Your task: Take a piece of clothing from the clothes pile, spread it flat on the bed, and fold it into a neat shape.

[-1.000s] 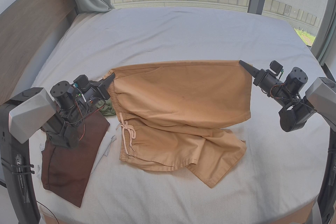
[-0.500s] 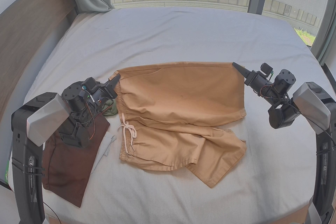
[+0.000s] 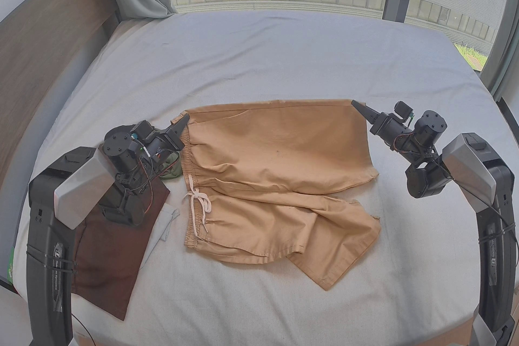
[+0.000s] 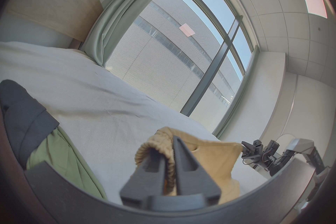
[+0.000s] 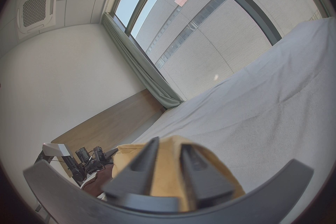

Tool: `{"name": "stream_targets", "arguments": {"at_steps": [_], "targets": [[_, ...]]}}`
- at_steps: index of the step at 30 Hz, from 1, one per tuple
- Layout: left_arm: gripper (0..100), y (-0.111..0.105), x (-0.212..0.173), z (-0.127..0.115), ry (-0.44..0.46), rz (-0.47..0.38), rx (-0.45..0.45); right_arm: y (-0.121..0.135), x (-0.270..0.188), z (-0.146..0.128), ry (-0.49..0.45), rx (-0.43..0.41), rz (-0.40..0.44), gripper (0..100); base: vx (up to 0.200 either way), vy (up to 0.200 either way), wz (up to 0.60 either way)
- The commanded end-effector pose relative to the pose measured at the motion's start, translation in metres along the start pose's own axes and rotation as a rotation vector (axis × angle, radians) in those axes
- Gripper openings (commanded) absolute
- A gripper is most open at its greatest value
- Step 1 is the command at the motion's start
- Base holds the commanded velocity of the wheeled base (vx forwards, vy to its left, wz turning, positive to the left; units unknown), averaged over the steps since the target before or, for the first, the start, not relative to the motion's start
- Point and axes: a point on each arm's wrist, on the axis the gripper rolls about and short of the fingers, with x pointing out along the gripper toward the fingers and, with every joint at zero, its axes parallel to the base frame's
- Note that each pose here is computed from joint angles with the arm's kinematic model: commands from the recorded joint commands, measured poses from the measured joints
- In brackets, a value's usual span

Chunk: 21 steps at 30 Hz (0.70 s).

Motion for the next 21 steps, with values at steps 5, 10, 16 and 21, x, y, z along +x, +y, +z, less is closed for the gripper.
{"name": "stream_targets", "arguments": {"at_steps": [5,10,16,21], "targets": [[100,-0.003,0.005,-0.006,0.034,0.007,-0.096,0.000,-0.004,-0.006,0.013,0.014,-0.034,100,0.000,0.000,0.00],[100,-0.002,-0.005,-0.007,0.087,0.048,-0.119,0.024,-0.016,-0.006,0.058,0.019,-0.043,100,0.000,0.000,0.00],[100,-0.017,-0.030,0.004,0.145,0.069,-0.140,0.051,-0.034,-0.007,0.082,0.005,-0.036,100,0.000,0.000,0.00],[100,-0.038,-0.063,0.022,0.196,0.110,-0.164,0.076,-0.056,-0.004,0.118,0.014,-0.052,100,0.000,0.000,0.00]]}}
